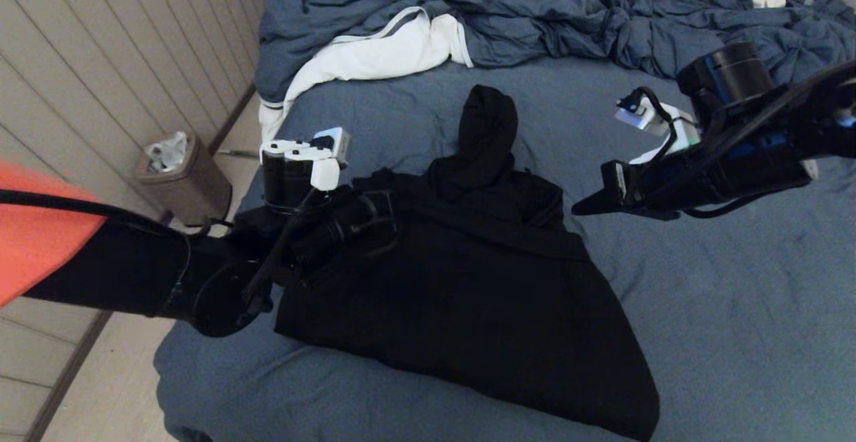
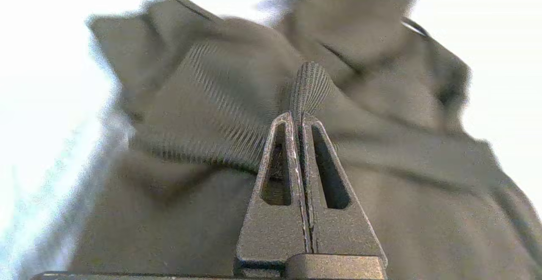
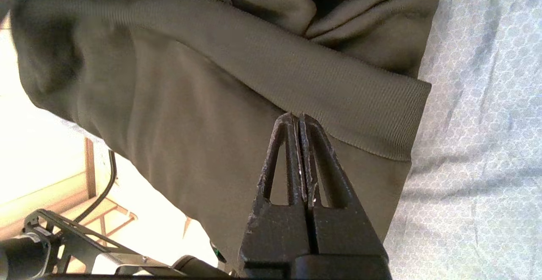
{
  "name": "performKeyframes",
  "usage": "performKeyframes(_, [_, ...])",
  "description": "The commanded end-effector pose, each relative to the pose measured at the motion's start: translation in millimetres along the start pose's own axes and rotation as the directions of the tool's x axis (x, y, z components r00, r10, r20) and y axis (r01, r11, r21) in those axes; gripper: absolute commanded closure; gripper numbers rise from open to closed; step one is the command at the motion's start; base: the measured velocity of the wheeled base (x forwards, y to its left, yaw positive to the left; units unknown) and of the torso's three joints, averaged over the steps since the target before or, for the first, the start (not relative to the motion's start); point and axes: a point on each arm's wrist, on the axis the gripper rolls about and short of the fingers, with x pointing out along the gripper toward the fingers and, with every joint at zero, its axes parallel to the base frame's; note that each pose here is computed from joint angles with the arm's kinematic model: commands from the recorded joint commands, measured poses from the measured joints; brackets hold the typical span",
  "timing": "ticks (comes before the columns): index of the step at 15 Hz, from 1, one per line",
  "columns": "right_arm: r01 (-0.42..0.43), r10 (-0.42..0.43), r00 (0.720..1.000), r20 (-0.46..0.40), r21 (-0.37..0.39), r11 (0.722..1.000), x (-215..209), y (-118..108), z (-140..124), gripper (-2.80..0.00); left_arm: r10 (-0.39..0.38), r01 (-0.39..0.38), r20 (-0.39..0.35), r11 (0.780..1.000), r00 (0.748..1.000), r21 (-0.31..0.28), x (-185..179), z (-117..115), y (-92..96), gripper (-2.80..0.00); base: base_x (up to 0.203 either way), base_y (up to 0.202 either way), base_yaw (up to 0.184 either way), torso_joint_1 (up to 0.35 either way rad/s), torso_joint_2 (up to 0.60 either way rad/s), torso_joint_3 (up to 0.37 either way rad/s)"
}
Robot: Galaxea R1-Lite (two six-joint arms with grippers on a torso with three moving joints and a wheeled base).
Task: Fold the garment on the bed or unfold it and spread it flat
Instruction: Unfold the black sweatshirt
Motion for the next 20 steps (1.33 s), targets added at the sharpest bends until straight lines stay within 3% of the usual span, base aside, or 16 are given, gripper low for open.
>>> performKeyframes(1, [-0.002,0.002,1.000,0.000,0.002,1.000,-1,0,0,0.00,-0.044,0.044,0.007,0.999,0.999,0.002,-28,4,-18.7,0.00,0.000,0.000,0.000,0.000,0.00,0.000])
performKeyframes(6, [-0.003,0.003,1.000,0.018,-0.003,1.000,-8,2,1,0.00,-0.126,0.128,-0.092,0.991,0.988,0.026,-100,-8,-41.4,0.00,0.000,0.000,0.000,0.000,0.00,0.000])
performKeyframes(12, [-0.004,0.004,1.000,0.021,-0.005,1.000,-10,3,1,0.00,-0.174,0.188,-0.229,0.981,0.958,0.044,-169,-32,-32.5,0.00,0.000,0.000,0.000,0.000,0.00,0.000])
performKeyframes(16, [-0.004,0.005,1.000,0.014,-0.008,1.000,-8,3,0,0.00,-0.230,0.258,-0.346,0.966,0.910,0.036,-199,-65,-30.8,0.00,0.000,0.000,0.000,0.000,0.00,0.000])
performKeyframes(20, [-0.003,0.003,1.000,0.008,-0.013,1.000,-7,2,-1,0.00,-0.272,0.336,-0.468,0.940,0.841,0.056,-217,-95,-31.7,0.00,0.000,0.000,0.000,0.000,0.00,0.000])
